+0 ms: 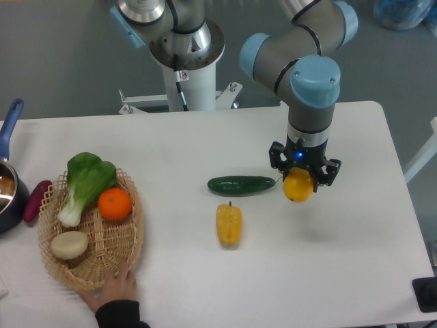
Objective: Place the mango on the table
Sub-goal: 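Carry the held yellow mango with the gripper toward the yellow pepper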
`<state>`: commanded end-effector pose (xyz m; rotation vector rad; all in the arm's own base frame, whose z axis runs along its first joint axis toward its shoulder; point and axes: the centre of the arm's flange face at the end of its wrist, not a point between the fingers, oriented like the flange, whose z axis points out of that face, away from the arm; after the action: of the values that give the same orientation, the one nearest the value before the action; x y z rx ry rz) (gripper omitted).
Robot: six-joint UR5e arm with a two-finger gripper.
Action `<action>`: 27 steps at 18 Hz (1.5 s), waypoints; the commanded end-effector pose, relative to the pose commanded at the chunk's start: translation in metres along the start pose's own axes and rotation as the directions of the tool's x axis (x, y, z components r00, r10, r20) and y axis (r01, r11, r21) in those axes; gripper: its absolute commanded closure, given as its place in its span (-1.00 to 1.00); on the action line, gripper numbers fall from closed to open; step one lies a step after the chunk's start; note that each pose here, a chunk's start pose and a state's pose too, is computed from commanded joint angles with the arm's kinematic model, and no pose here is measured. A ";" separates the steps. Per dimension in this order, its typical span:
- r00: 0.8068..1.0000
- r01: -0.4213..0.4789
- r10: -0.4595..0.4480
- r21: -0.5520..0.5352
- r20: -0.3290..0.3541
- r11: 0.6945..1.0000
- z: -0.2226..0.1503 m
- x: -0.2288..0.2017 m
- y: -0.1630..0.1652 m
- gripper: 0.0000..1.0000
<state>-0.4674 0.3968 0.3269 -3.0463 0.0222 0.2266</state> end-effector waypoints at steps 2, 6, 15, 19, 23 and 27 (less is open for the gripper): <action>1.000 0.002 -0.002 0.000 -0.002 1.000 0.005 -0.004 -0.001 0.63; 1.000 -0.016 0.017 -0.036 0.007 0.999 0.025 -0.017 -0.021 0.62; 0.998 0.030 -0.025 -0.084 0.060 0.996 0.082 -0.027 -0.057 0.62; 0.994 0.089 -0.085 -0.075 0.062 0.993 0.100 -0.026 -0.080 0.56; 0.985 0.167 -0.163 -0.069 0.063 0.984 0.122 -0.027 -0.107 0.44; 0.984 0.174 -0.171 -0.066 0.053 0.983 0.127 -0.009 -0.124 0.36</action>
<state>-0.4921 0.5316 0.2133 -3.0880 -0.2574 0.2924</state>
